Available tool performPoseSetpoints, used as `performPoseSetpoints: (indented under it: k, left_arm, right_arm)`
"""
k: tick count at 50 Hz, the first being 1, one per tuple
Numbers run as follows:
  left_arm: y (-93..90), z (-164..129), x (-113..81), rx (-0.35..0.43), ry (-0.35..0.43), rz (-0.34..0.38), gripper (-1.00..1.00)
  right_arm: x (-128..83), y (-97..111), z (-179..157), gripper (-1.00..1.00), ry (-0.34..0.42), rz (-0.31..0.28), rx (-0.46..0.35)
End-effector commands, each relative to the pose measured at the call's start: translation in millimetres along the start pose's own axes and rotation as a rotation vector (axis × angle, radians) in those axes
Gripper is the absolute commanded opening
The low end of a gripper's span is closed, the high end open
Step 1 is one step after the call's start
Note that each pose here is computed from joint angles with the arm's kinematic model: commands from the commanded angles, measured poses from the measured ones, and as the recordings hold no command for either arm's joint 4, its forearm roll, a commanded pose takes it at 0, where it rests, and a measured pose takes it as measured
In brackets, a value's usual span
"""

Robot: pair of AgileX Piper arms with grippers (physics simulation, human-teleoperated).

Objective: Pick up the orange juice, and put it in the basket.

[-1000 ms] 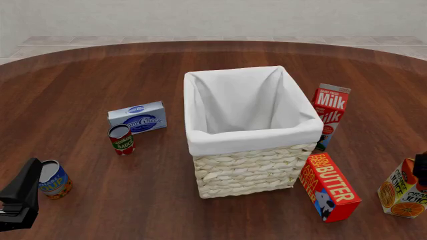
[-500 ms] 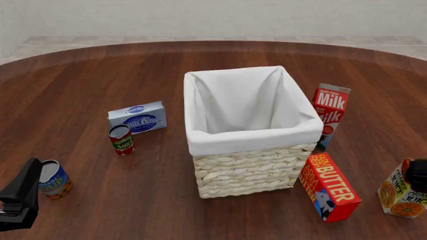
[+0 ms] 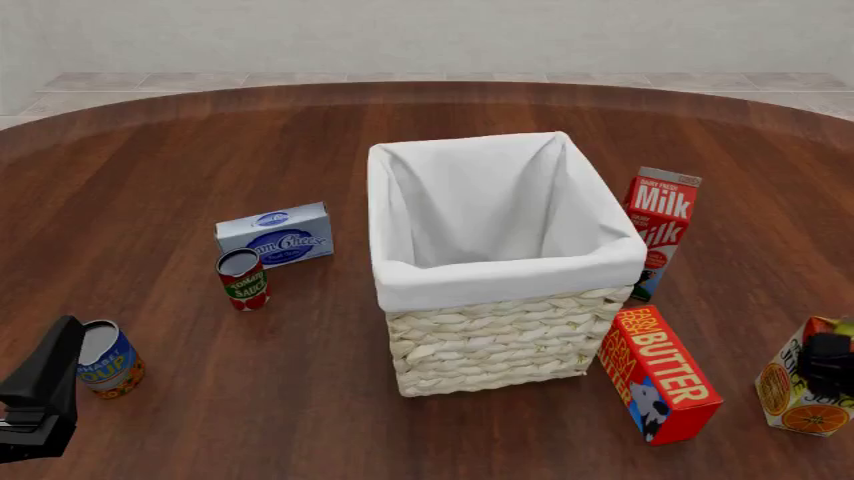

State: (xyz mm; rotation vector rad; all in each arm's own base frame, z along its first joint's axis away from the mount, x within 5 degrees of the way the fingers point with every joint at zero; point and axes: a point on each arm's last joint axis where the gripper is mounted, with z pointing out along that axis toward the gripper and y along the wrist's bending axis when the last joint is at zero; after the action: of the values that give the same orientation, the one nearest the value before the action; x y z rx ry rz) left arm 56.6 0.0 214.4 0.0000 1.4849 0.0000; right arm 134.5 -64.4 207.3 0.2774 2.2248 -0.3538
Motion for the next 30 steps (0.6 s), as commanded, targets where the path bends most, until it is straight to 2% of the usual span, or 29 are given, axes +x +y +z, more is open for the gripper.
performPoseSetpoints:
  k: [1,4,5,25,30]
  left_arm:
    - [0.0,0.0,0.0,0.0,0.0,0.0,1.0]
    - [0.0,0.0,0.0,0.0,0.0,0.0,1.0]
    - [0.0,0.0,0.0,0.0,0.0,0.0,1.0]
    - [0.0,0.0,0.0,0.0,0.0,0.0,1.0]
    - [0.0,0.0,0.0,0.0,0.0,0.0,1.0]
  right_arm:
    - [4.7,1.7,3.5,1.0,0.01,0.005,-0.006]
    - [4.7,0.7,3.0,1.0,0.006,-0.003,0.0]
    - [3.7,1.7,0.8,-1.0,0.0,-0.003,-0.005]
    - [-7.4,1.0,-6.6,-1.0,-0.031,-0.013,-0.007]
    - [-17.7,-1.1,-14.0,-1.0,-0.054,-0.02,-0.003]
